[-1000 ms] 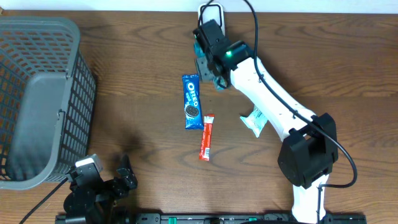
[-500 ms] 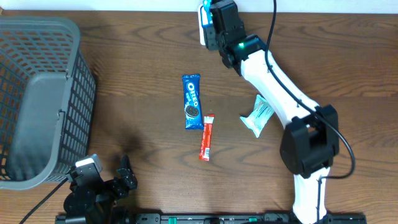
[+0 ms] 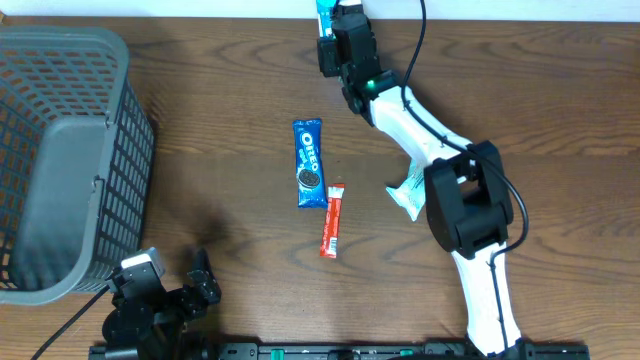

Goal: Scan the item barcode
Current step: 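Lift the mouthwash bottle and hold it up to the white scanner, then carry the mouthwash bottle to the right table edge and release, then lower the right gripper onto the green wipes pack and grasp, then lift the wipes pack and hold it up to the white scanner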

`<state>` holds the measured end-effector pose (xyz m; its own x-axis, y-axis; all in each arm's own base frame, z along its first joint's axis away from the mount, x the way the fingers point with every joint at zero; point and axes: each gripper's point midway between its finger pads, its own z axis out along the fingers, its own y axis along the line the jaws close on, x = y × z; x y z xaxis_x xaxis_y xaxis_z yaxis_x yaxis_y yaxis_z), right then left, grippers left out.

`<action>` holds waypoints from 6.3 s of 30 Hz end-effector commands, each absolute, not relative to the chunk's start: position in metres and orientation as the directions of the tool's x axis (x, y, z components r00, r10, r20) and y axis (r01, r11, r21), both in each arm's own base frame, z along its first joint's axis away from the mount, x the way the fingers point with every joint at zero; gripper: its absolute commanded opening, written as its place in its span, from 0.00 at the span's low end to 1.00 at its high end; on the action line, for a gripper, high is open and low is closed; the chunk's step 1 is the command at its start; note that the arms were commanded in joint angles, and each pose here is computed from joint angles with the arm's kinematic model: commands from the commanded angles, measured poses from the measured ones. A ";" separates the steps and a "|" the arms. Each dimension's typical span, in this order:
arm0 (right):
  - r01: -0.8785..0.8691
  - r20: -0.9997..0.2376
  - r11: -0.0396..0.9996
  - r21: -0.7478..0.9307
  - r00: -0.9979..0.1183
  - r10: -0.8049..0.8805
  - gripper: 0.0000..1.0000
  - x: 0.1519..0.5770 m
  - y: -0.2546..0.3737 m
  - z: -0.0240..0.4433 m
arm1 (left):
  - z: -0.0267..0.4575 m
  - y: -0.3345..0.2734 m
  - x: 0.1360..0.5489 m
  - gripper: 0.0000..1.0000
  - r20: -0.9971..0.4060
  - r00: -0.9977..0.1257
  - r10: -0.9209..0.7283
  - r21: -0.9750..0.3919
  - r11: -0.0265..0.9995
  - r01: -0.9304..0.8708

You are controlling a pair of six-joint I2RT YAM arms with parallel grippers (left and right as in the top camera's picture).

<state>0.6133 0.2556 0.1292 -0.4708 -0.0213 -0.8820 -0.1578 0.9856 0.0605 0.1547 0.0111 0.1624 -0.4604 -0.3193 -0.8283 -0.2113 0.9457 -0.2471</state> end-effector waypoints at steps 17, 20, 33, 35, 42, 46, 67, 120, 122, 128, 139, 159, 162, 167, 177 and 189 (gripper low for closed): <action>-0.026 -0.890 0.975 0.219 -0.416 0.188 0.48 0.649 0.216 0.123 | 0.162 0.011 0.154 0.98 -0.826 -0.461 -0.325 -0.253 0.944 -0.213; -0.012 -0.883 0.978 0.209 -0.432 0.183 0.47 0.649 0.209 0.125 | 0.162 0.011 0.154 0.98 -0.826 -0.461 -0.325 -0.252 0.944 -0.213; 0.218 -0.814 0.975 -0.039 -0.573 0.096 0.42 0.616 0.093 0.212 | 0.162 0.011 0.154 0.98 -0.826 -0.461 -0.325 -0.252 0.944 -0.213; 0.263 -0.787 0.962 -0.075 -0.608 0.105 0.42 0.605 0.065 0.214 | 0.162 0.011 0.154 0.98 -0.826 -0.461 -0.325 -0.252 0.944 -0.214; 0.417 -0.632 0.890 -0.185 -0.744 0.217 0.38 0.559 -0.056 0.187 | 0.162 0.011 0.154 0.98 -0.826 -0.461 -0.325 -0.252 0.944 -0.213; 0.511 -0.591 0.834 -0.209 -0.745 0.308 0.36 0.538 -0.122 0.180 | 0.162 0.011 0.154 0.98 -0.826 -0.461 -0.325 -0.252 0.944 -0.213; 0.796 -0.449 0.512 -0.323 -0.606 0.657 0.36 0.380 -0.355 0.070 | 0.162 0.011 0.154 0.98 -0.826 -0.461 -0.325 -0.252 0.944 -0.213; 0.396 -0.211 0.918 0.012 -0.896 0.390 0.97 0.387 0.140 0.150 | 0.162 0.011 0.154 0.98 -0.826 -0.461 -0.325 -0.253 0.944 -0.213; 0.432 -0.159 0.900 -0.060 -0.894 0.419 0.93 0.377 0.140 0.129 | 0.162 0.011 0.154 0.98 -0.826 -0.461 -0.325 -0.252 0.944 -0.213; 0.486 -0.077 0.848 -0.213 -0.873 0.481 0.84 0.362 0.127 0.089 | 0.162 0.011 0.154 0.98 -0.826 -0.461 -0.325 -0.252 0.944 -0.213; 0.441 -0.031 0.812 -0.383 -0.884 0.466 0.80 0.358 0.109 0.036 | 0.162 0.011 0.154 0.98 -0.826 -0.461 -0.325 -0.252 0.944 -0.213; 0.427 -0.004 0.790 -0.440 -0.881 0.474 0.53 0.356 0.098 0.002 | 0.162 0.011 0.154 0.98 -0.826 -0.461 -0.325 -0.252 0.944 -0.213; 0.419 0.004 0.789 -0.450 -0.882 0.471 0.50 0.352 0.098 -0.001 | 0.162 0.011 0.154 0.98 -0.826 -0.461 -0.325 -0.253 0.944 -0.213; 0.409 0.023 0.785 -0.465 -0.881 0.472 0.26 0.346 0.096 0.000 | 0.162 0.011 0.154 0.98 -0.826 -0.461 -0.325 -0.252 0.944 -0.213; 0.357 0.174 0.898 -0.258 -0.897 0.407 0.01 0.358 0.140 0.034 | 0.162 0.011 0.154 0.98 -0.826 -0.461 -0.325 -0.252 0.944 -0.213; -0.390 -0.027 0.799 0.457 -0.905 -0.425 0.01 0.387 0.253 0.132 | 0.162 0.011 0.154 0.98 -0.826 -0.461 -0.325 -0.252 0.944 -0.213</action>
